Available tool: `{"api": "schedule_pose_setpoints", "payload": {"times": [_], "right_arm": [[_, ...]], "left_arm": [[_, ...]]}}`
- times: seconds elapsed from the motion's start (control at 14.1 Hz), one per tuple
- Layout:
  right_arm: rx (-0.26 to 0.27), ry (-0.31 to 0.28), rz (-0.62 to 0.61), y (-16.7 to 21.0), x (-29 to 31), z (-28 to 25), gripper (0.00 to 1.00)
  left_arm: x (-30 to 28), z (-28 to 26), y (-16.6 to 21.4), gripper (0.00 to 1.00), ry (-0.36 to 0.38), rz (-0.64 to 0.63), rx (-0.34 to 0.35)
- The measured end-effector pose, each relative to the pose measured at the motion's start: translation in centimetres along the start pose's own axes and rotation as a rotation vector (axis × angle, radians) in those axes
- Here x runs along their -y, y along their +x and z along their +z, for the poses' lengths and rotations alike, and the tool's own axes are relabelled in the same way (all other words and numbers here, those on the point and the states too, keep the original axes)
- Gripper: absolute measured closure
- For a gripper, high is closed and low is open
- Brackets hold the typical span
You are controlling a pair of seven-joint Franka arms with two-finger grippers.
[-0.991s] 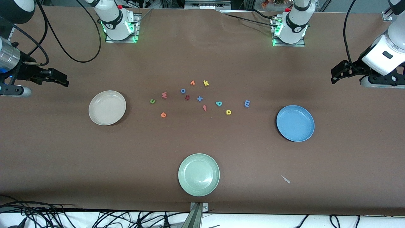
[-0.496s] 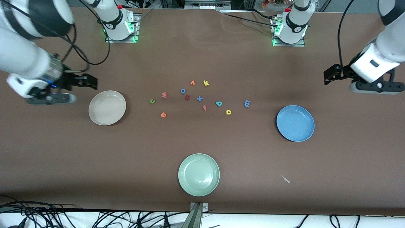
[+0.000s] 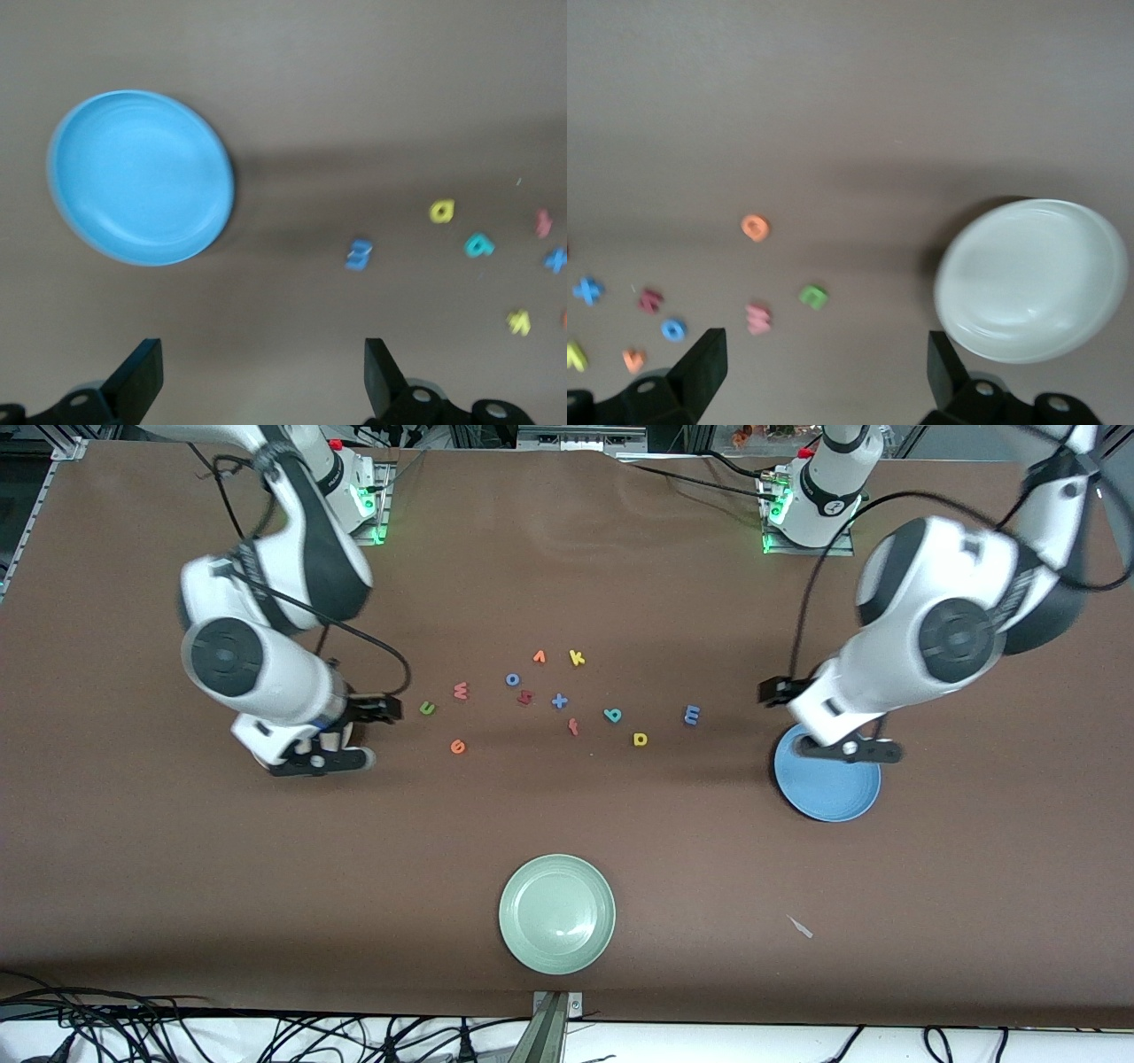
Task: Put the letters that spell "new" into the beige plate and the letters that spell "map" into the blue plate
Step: 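Reach both grippers down toward the scattered foam letters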
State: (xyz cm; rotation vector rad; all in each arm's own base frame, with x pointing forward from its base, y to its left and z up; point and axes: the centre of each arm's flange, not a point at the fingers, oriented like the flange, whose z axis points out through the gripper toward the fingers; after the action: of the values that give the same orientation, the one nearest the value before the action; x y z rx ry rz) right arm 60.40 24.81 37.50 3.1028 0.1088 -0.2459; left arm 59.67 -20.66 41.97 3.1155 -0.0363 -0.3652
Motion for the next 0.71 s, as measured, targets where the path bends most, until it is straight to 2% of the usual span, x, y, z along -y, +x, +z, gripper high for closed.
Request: {"api": "schedule_pose_setpoints", "payload": {"times": [0.14, 0.42, 0.71], "right_arm": [[-0.028, 0.005, 0.016, -0.3, 3.2, 4.3, 0.0], [-0.101, 0.03, -0.017, -2.4, 5.4, 11.2, 0.0], [-0.119, 0.025, -0.049, -3.3, 6.2, 16.0, 0.0]], "left_arm": [[-3.1, 3.0, 1.1, 0.0, 0.002, -0.029, -0.005], [-9.3, 11.6, 2.6, 0.0, 0.01, 0.022, 0.001], [-11.4, 17.9, 4.0, 0.0, 0.004, 0.037, -0.008]]}}
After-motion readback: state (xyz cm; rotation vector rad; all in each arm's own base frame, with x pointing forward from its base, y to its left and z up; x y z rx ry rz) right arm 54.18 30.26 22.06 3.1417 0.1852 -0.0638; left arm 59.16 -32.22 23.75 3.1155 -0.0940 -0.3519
